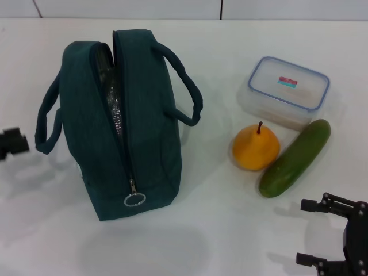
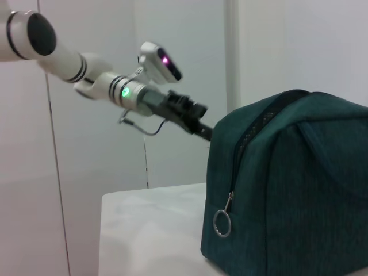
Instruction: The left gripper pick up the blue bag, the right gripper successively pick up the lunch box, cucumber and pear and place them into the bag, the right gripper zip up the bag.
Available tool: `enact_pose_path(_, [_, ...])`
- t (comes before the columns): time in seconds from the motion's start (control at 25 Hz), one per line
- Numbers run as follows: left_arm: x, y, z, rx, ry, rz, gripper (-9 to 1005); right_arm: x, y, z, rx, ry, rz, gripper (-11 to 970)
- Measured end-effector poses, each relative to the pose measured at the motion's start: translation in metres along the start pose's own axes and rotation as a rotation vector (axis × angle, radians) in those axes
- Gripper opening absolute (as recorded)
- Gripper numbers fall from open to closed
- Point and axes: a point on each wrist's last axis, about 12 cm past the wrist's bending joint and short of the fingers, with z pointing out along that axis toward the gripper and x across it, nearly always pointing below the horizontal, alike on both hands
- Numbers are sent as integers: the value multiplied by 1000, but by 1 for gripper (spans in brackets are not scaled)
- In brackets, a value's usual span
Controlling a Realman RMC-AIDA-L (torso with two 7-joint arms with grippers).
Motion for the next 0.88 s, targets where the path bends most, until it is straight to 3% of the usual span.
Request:
enact_pose_path(0.2, [-41,2,-1,-72,35,-125,871,0,0,0,0,0,1,856])
enact_pose_path(0.4, [-70,-3,13,-172,88,-220,870,0,0,1,3,2,1,856])
enact_pose_path(0.64, [-100,-22,42,-273,194,-241,861,0,-1,2,4,3,1,856])
enact_pose_path(0.88, [-117,-35,79,-255,319,-249,861,1,-1,2,6,4,1,856])
